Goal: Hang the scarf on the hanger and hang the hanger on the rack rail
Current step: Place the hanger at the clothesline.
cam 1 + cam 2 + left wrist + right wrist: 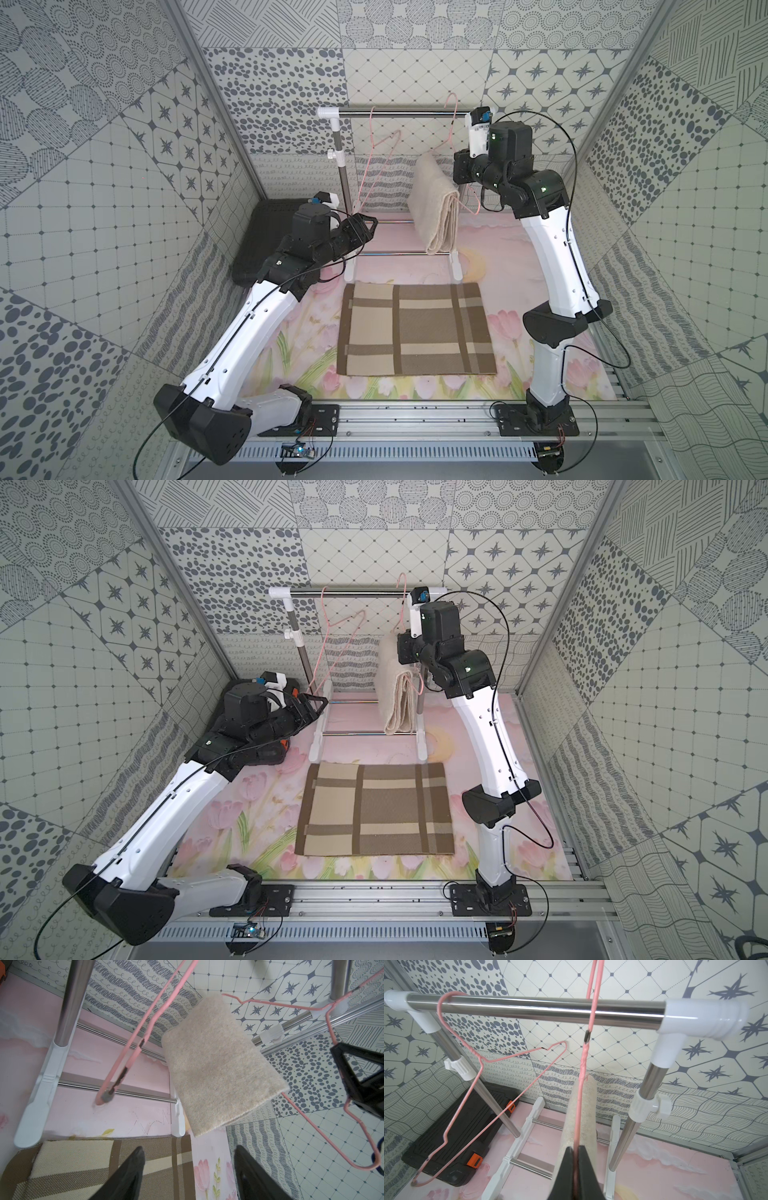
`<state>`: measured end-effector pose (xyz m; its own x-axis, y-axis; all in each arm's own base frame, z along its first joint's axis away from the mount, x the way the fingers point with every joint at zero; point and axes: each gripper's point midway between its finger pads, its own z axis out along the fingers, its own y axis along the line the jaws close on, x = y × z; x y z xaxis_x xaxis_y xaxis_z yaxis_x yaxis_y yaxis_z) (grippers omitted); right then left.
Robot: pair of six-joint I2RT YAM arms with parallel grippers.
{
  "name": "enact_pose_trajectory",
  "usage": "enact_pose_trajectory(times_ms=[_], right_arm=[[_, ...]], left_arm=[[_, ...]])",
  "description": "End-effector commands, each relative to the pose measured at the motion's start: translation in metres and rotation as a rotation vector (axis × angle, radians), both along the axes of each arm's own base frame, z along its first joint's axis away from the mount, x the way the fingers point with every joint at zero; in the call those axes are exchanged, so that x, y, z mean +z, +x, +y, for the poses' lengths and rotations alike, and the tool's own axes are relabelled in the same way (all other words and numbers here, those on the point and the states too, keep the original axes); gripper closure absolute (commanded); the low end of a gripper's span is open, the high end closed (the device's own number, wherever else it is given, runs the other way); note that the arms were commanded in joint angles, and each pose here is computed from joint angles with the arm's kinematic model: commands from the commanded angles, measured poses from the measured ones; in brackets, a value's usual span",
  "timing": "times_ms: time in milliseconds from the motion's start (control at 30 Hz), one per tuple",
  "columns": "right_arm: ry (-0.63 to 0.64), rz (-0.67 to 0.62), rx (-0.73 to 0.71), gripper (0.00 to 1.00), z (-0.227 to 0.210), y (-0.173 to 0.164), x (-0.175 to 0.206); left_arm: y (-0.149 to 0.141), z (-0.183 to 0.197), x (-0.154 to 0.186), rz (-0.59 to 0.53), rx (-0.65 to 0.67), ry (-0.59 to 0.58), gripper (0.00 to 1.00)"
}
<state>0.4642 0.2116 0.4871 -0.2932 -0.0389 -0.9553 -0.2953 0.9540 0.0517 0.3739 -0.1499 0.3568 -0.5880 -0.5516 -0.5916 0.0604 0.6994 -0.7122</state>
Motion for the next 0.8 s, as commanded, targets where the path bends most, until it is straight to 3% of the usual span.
enact_pose_trajectory(times_ms=[0, 233, 333, 367, 433, 633, 767], right_arm=[[0.061, -0.110, -0.001, 1.00, 0.000, 0.008, 0.030], [0.063, -0.006, 0.018, 0.98, 0.012, 0.011, -0.004], [0.062, -0.002, 0.003, 0.27, 0.007, 0.004, -0.003], [0.056, -0.006, -0.005, 0.16, 0.004, 0.001, -0.001], [0.053, -0.012, -0.004, 0.05, -0.001, -0.009, 0.005], [0.063, 0.009, 0.025, 0.03, -0.012, -0.042, 0.008], [0.070, 0.017, 0.044, 0.03, -0.019, -0.063, 0.007]], left_arm=[[0.004, -0.001, 0.007, -0.037, -0.050, 0.019, 0.30], [0.014, 0.003, 0.013, -0.059, -0.044, 0.038, 0.28], [0.019, 0.003, 0.031, -0.117, -0.062, 0.072, 0.25], [0.021, 0.004, 0.037, -0.135, -0.069, 0.085, 0.23], [0.026, 0.005, 0.057, -0.198, -0.078, 0.120, 0.22], [0.055, 0.001, 0.098, -0.382, -0.122, 0.290, 0.15], [0.092, -0.008, 0.093, -0.439, -0.149, 0.366, 0.14]])
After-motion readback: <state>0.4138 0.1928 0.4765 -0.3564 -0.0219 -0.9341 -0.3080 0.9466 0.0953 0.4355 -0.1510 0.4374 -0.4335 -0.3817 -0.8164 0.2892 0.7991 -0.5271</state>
